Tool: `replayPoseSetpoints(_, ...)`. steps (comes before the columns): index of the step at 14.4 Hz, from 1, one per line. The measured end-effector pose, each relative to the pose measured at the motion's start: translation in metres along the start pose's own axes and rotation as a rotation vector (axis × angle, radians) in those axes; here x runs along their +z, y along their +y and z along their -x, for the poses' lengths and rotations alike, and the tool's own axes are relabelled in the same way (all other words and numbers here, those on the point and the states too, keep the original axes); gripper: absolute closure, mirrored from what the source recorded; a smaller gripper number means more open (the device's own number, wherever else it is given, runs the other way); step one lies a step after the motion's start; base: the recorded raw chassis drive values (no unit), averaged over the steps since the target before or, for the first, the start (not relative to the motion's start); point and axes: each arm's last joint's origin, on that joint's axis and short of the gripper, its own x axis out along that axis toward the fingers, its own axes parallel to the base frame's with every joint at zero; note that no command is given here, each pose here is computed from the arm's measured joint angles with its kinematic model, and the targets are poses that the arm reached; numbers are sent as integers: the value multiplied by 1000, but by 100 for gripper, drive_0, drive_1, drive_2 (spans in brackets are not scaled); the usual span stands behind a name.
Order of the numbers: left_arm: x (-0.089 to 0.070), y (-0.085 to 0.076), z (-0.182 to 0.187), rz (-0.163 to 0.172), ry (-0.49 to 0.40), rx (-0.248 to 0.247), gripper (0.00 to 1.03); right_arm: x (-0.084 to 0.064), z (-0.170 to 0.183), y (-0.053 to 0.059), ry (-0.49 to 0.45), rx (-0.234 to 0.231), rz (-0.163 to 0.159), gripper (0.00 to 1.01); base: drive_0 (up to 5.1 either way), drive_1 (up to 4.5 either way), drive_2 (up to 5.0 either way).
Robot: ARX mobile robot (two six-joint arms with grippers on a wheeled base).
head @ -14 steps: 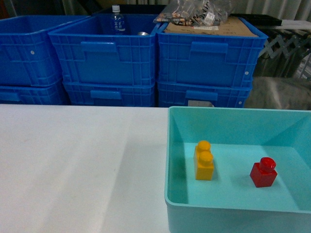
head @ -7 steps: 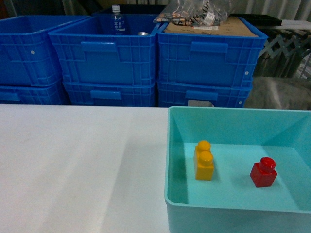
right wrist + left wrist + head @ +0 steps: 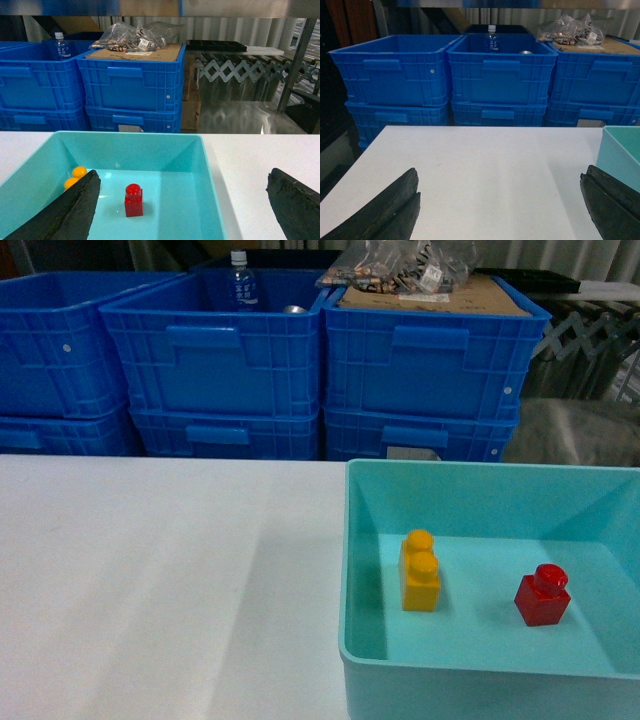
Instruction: Pick red block from blue box to shelf
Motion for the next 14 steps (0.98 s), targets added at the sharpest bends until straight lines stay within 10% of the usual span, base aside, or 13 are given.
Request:
replayPoseSetpoints(3,0,0,0,0,0,0,5,1,-12,6,205,197,14,3,0,0,0)
replayPoseSetpoints(6,0,0,0,0,0,2,5,22,-46,18,276,268,-28,3,0,0,0)
replayPoseSetpoints(11,0,0,0,0,0,0,5,12,-111,43,477,236,15,3,0,0,0)
replayPoseSetpoints(14,0,0,0,0,0,0,5,-28,-163,64,690,147,47,3,0,0,0)
